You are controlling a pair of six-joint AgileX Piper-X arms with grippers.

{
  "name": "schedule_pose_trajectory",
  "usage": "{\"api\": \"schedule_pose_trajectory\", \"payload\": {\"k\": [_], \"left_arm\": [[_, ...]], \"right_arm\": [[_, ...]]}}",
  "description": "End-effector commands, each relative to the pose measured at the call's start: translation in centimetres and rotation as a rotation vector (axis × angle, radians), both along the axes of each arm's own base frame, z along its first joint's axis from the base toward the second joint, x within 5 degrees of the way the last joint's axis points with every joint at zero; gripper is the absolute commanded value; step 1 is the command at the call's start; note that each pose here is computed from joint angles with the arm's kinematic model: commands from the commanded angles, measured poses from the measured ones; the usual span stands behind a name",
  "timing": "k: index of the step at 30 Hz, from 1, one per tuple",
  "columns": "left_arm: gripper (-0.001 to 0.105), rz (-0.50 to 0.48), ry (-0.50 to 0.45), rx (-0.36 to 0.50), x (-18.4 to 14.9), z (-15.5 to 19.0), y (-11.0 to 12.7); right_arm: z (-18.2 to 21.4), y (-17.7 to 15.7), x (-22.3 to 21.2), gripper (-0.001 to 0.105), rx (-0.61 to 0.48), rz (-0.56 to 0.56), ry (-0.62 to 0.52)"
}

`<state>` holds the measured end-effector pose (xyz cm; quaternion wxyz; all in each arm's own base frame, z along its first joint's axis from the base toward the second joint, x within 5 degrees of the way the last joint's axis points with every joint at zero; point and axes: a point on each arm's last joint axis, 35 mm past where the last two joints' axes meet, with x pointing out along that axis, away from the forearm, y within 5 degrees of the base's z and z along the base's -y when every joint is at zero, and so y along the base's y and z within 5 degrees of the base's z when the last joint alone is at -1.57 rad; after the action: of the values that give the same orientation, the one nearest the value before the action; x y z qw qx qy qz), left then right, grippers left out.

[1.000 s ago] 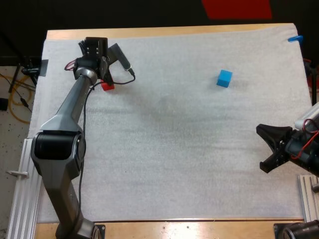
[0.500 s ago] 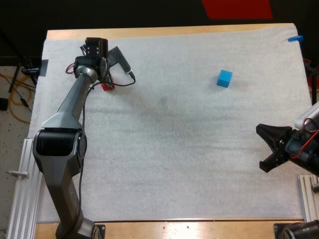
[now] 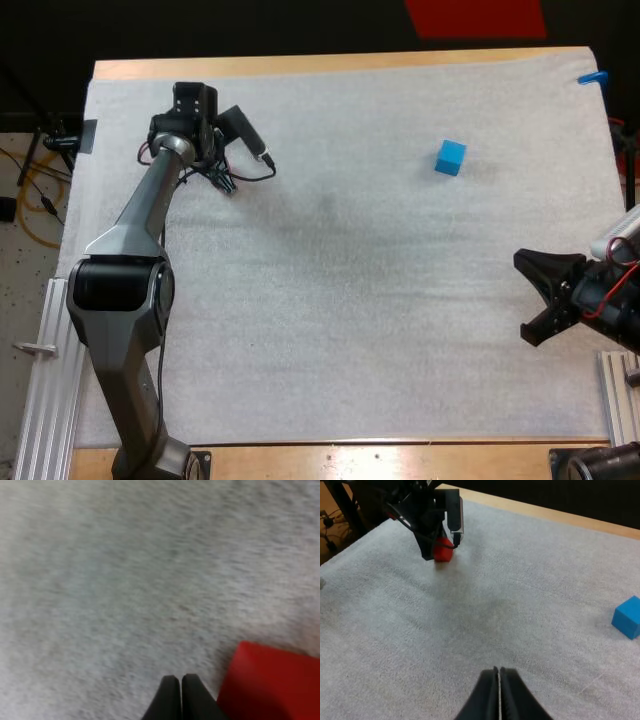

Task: Stack red cube on blue cube

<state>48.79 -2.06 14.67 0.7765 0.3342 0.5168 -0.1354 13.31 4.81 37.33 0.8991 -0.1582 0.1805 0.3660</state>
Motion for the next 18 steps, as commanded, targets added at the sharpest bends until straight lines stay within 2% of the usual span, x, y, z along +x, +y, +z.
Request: {"api": "schedule_pose_trajectory", "payload": {"k": [1,4,6,13,18], "left_arm": [[0.000,0.008,0.024,-0.024,-0.2,0.2,-0.3],[0.000,0.007,0.043,-0.043,-0.5,0.1,-1.0],[0.000,0.005,0.052,-0.087,-0.7,0.3,-1.7],[0.000,0.002,0.156,-0.084,-2.0,-0.1,-3.8],[0.000,0.023,0.242,-0.064,-3.0,-0.4,-4.0]], "right_arm": [[0.3,0.0,-0.1,0.000,0.007,0.009,-0.006],[0.3,0.0,-0.1,0.000,0.008,0.009,-0.004],[0.3,0.0,-0.1,0.000,0.009,0.009,-0.004],[0.3,0.0,-0.1,0.000,0.009,0.009,-0.004],[0.3,0.0,-0.1,0.000,0.014,0.005,0.000]]}}
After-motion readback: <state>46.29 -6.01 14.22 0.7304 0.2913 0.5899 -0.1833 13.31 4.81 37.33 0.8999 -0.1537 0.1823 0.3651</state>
